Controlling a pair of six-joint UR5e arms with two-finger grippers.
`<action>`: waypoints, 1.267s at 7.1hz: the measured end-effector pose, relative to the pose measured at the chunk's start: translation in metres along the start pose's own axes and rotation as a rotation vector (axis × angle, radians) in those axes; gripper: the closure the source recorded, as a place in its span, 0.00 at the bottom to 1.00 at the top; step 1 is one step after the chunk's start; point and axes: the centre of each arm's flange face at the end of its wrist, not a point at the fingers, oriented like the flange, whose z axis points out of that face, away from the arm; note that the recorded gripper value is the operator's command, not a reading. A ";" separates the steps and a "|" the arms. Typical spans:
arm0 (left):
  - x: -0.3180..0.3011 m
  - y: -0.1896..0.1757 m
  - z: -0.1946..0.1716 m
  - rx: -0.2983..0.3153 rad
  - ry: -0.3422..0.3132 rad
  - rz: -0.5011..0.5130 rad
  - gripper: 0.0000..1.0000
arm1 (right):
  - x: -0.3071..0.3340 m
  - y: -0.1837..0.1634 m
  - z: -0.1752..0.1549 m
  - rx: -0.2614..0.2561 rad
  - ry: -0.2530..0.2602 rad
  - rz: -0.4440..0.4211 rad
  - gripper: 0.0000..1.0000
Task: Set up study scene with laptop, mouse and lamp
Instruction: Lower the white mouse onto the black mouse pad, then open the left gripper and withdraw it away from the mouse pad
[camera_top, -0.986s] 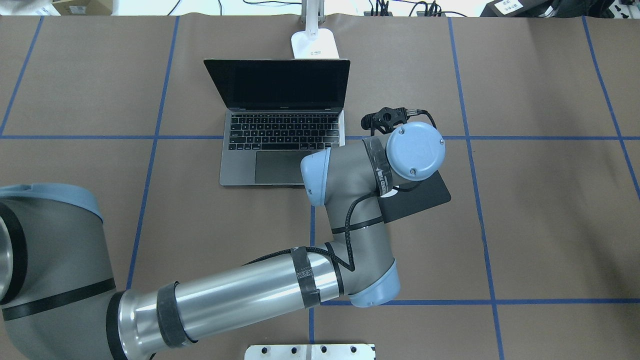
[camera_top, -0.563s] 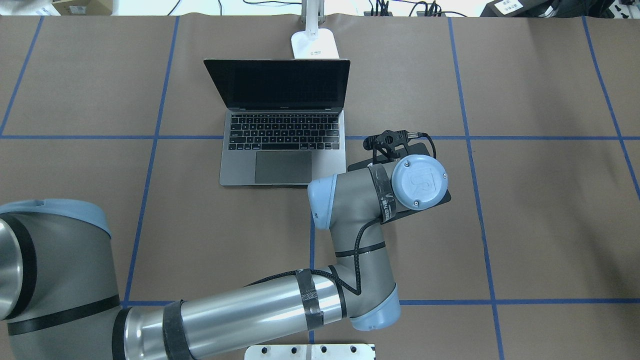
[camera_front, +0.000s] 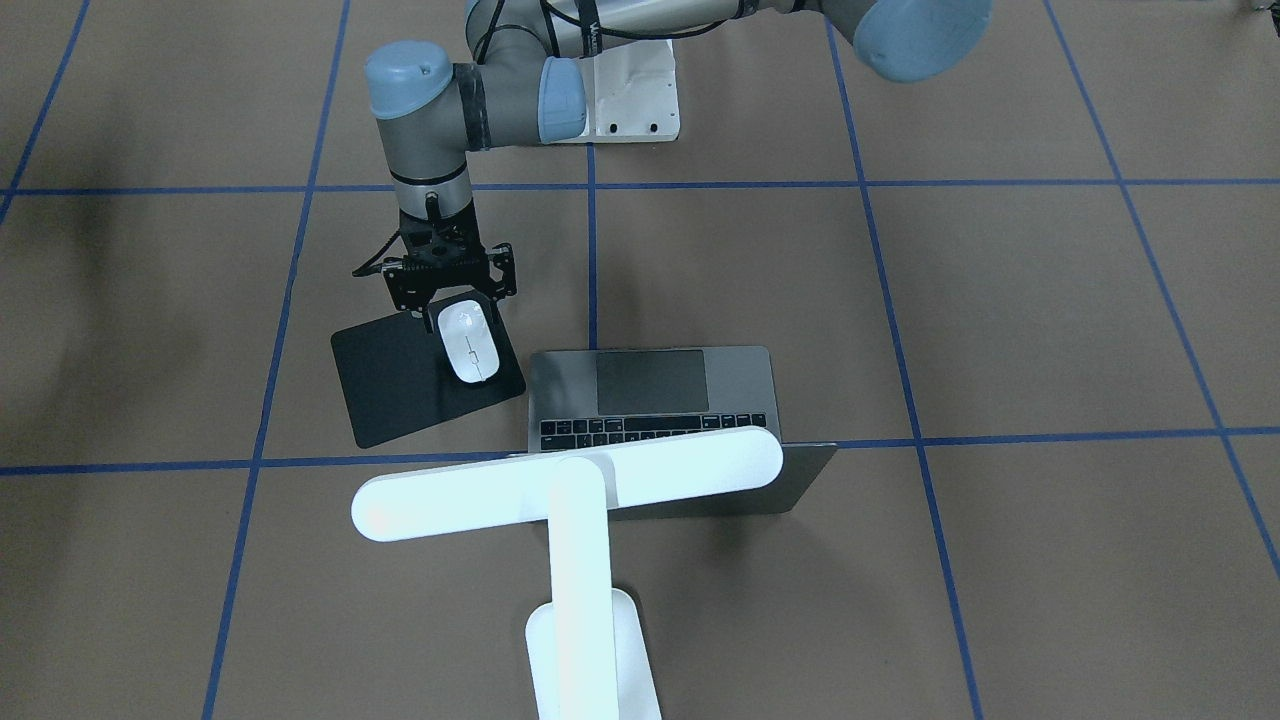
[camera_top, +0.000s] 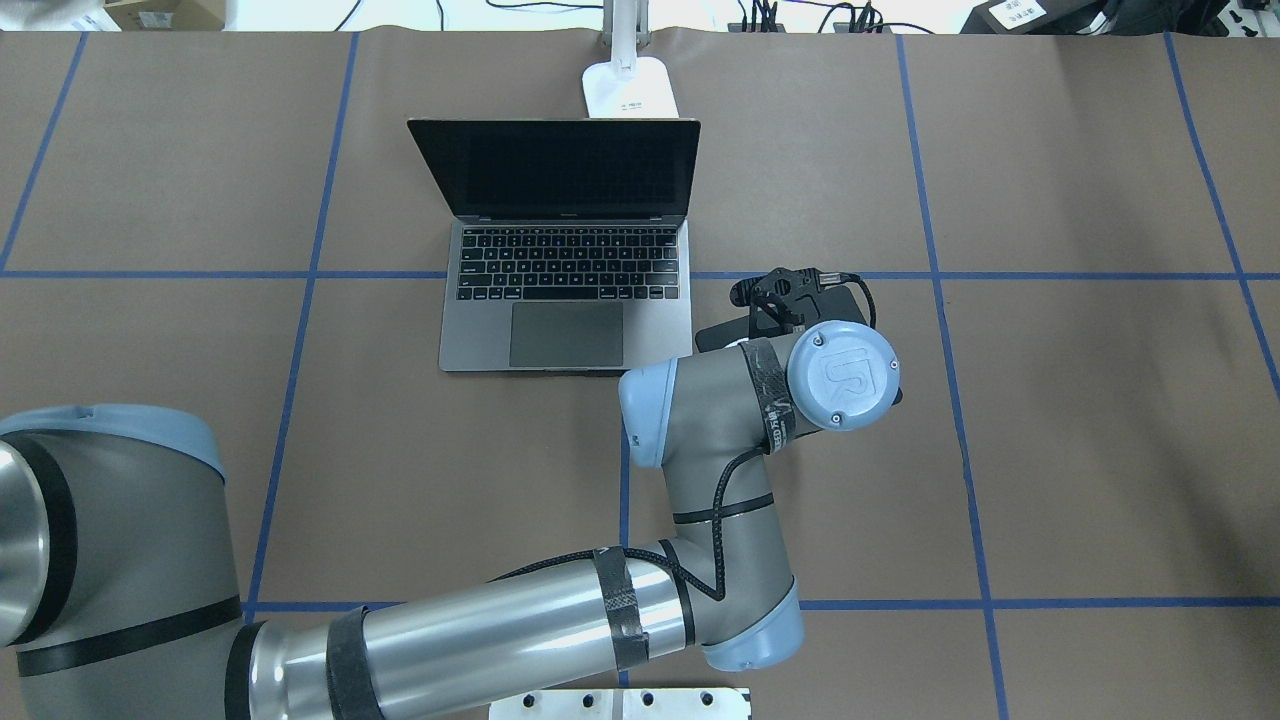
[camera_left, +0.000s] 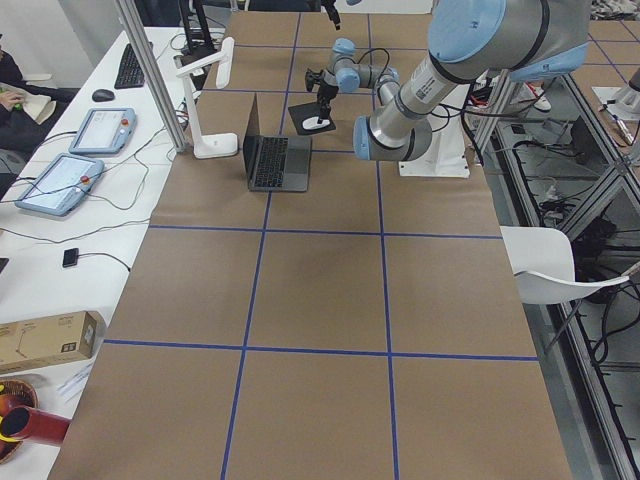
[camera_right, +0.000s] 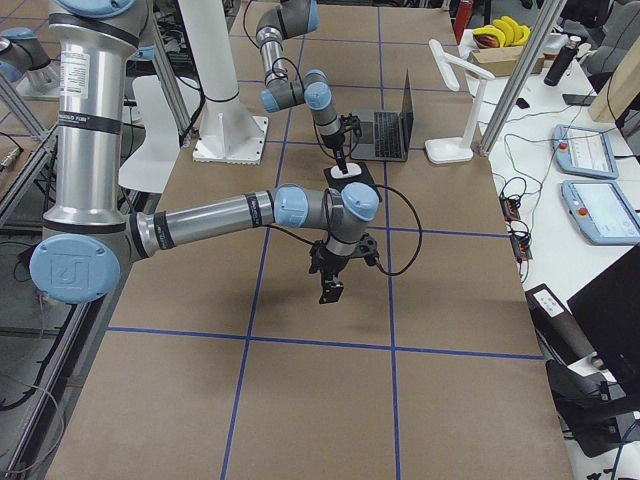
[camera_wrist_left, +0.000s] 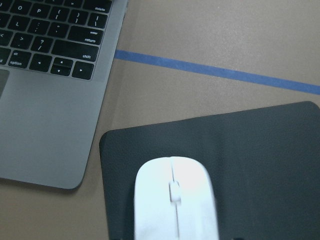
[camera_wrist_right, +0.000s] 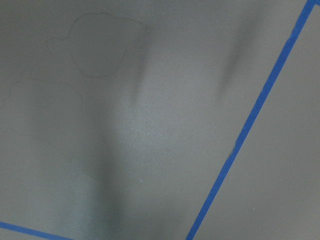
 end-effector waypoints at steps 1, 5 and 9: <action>-0.001 -0.006 -0.010 -0.001 0.008 0.017 0.01 | -0.001 -0.001 -0.001 0.003 -0.001 -0.001 0.00; -0.133 -0.055 -0.135 -0.087 -0.012 0.144 0.01 | -0.010 -0.019 -0.021 0.045 0.003 0.065 0.00; -0.298 -0.105 -0.163 -0.157 -0.066 0.265 0.01 | -0.010 -0.025 -0.043 0.093 0.005 0.152 0.00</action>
